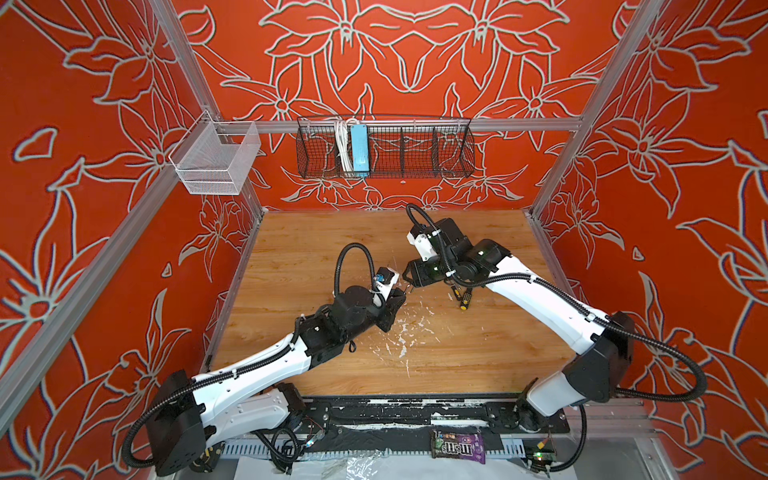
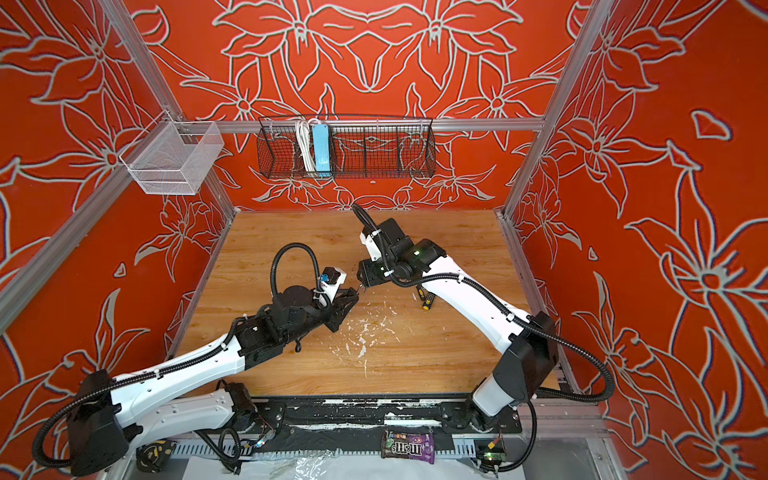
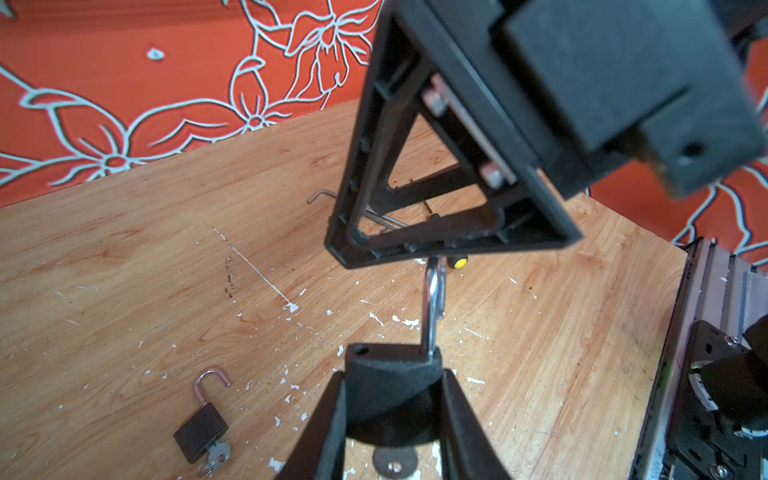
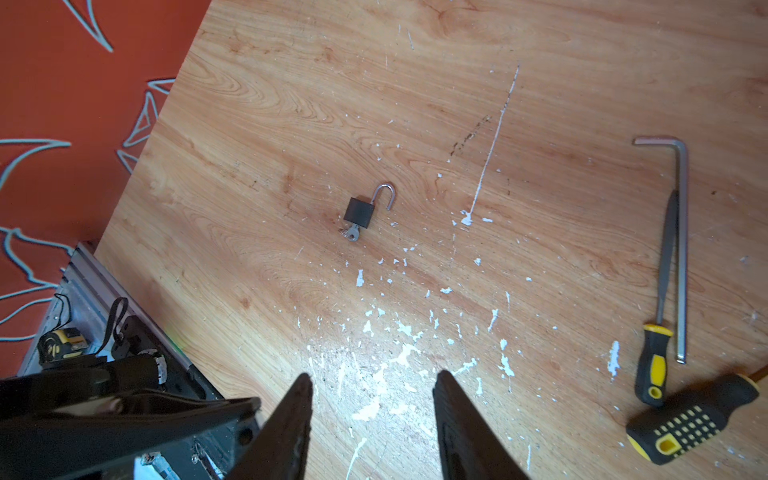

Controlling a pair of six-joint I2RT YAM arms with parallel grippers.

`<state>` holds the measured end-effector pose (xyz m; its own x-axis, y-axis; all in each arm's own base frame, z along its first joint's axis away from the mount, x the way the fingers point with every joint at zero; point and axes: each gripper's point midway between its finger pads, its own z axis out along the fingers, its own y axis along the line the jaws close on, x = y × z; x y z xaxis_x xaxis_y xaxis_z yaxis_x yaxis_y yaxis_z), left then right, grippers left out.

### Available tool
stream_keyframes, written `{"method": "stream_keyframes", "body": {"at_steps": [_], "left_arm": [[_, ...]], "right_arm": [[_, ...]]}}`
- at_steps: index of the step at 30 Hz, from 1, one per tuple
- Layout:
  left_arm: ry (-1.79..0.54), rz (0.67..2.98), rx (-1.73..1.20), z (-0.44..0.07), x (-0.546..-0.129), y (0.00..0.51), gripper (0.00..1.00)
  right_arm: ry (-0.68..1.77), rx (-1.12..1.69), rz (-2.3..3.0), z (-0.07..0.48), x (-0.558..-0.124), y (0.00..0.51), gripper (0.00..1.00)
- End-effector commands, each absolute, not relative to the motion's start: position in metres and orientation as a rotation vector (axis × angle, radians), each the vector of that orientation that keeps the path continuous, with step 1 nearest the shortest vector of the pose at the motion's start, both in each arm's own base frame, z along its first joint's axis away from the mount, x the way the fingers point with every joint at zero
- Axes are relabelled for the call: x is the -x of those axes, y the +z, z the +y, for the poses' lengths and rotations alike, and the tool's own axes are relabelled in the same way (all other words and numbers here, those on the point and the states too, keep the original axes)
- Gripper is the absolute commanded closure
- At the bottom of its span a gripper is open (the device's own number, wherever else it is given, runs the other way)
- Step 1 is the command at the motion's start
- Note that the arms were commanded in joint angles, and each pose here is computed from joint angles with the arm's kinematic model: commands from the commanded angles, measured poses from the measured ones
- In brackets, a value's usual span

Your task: Unlock with the key

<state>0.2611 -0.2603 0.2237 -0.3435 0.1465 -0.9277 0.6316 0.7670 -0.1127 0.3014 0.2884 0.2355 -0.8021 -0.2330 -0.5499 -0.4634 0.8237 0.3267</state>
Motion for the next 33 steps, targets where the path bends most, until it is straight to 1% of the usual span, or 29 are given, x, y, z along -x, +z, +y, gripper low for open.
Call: {"method": "stream_keyframes", "body": {"at_steps": [1, 5, 11, 19, 23, 27, 33], "left_arm": [[-0.569, 1.838, -0.561, -0.261, -0.267, 0.235, 1.0], [-0.568, 1.836, -0.551, -0.26, -0.268, 0.237, 1.0], [-0.571, 1.835, -0.537, -0.26, -0.269, 0.239, 1.0], [-0.566, 1.857, -0.509, -0.259, -0.272, 0.24, 1.0], [-0.571, 1.907, -0.486, -0.26, -0.274, 0.243, 1.0], [-0.598, 1.935, -0.473, -0.263, -0.273, 0.24, 1.0], [-0.662, 1.994, -0.406, -0.263, -0.268, 0.243, 1.0]], "right_arm": [[0.606, 0.533, 2.518, 0.277, -0.292, 0.234, 0.51], [0.663, 0.544, 2.502, 0.279, -0.286, 0.235, 0.51], [0.676, 0.531, 2.495, 0.275, -0.282, 0.236, 0.51], [0.778, 0.502, 2.433, 0.273, -0.277, 0.24, 0.51], [0.792, 0.448, 2.446, 0.264, -0.277, 0.232, 0.51], [0.839, 0.408, 2.377, 0.257, -0.274, 0.238, 0.51], [0.799, 0.337, 2.368, 0.232, -0.269, 0.234, 0.5]]}}
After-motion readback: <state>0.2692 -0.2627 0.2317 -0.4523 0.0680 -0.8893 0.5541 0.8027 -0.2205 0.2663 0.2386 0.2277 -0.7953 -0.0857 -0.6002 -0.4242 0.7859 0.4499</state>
